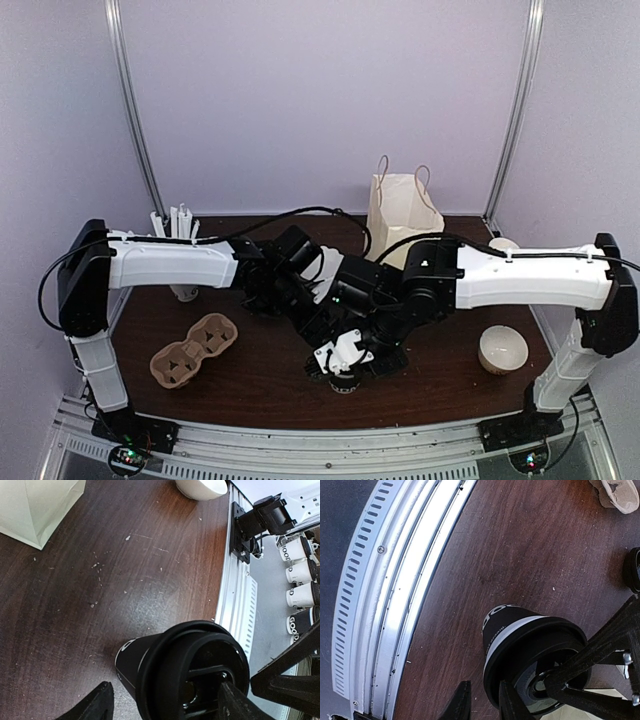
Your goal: Pack the takeout coffee
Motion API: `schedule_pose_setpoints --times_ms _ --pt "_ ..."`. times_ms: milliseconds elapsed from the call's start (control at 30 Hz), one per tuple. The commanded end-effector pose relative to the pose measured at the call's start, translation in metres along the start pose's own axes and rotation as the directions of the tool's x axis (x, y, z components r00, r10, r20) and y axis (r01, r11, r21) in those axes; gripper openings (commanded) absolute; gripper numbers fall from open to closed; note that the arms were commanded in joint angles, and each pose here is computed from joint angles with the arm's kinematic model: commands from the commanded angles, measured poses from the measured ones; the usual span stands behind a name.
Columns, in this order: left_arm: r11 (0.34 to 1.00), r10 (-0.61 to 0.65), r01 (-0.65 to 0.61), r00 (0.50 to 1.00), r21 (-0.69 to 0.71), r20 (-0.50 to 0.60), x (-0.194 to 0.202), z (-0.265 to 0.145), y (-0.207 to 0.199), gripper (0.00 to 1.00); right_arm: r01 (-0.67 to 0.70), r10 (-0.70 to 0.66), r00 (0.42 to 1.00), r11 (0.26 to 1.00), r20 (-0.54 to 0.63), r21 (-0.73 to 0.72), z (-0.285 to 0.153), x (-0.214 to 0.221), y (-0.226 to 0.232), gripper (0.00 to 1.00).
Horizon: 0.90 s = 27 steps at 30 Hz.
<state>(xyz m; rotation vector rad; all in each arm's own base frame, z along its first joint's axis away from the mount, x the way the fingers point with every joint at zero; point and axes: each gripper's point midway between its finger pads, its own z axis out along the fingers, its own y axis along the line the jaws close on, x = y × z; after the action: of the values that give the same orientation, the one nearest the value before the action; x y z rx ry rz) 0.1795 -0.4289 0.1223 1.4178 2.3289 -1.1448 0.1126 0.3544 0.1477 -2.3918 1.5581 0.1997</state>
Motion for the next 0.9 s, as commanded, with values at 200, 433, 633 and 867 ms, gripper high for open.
schedule_pose_setpoints --times_ms 200,433,633,867 --pt "0.997 -0.031 0.025 0.996 -0.070 -0.081 0.035 0.020 0.023 0.70 0.018 -0.016 0.999 0.998 -0.039 0.052 0.018 -0.001 -0.005 0.24" --pt "0.996 -0.058 0.051 0.994 -0.077 -0.091 0.046 0.029 0.030 0.68 0.053 -0.047 0.995 0.996 -0.091 0.065 0.039 0.011 0.003 0.22" --pt "0.995 -0.063 0.053 0.992 -0.090 -0.106 0.051 0.032 0.035 0.67 0.059 -0.054 0.993 0.997 -0.105 0.041 0.055 0.016 0.013 0.20" --pt "0.994 -0.053 0.043 0.993 -0.100 -0.101 0.046 0.030 0.036 0.67 0.045 -0.049 0.992 0.998 -0.117 -0.034 0.071 0.024 0.029 0.20"
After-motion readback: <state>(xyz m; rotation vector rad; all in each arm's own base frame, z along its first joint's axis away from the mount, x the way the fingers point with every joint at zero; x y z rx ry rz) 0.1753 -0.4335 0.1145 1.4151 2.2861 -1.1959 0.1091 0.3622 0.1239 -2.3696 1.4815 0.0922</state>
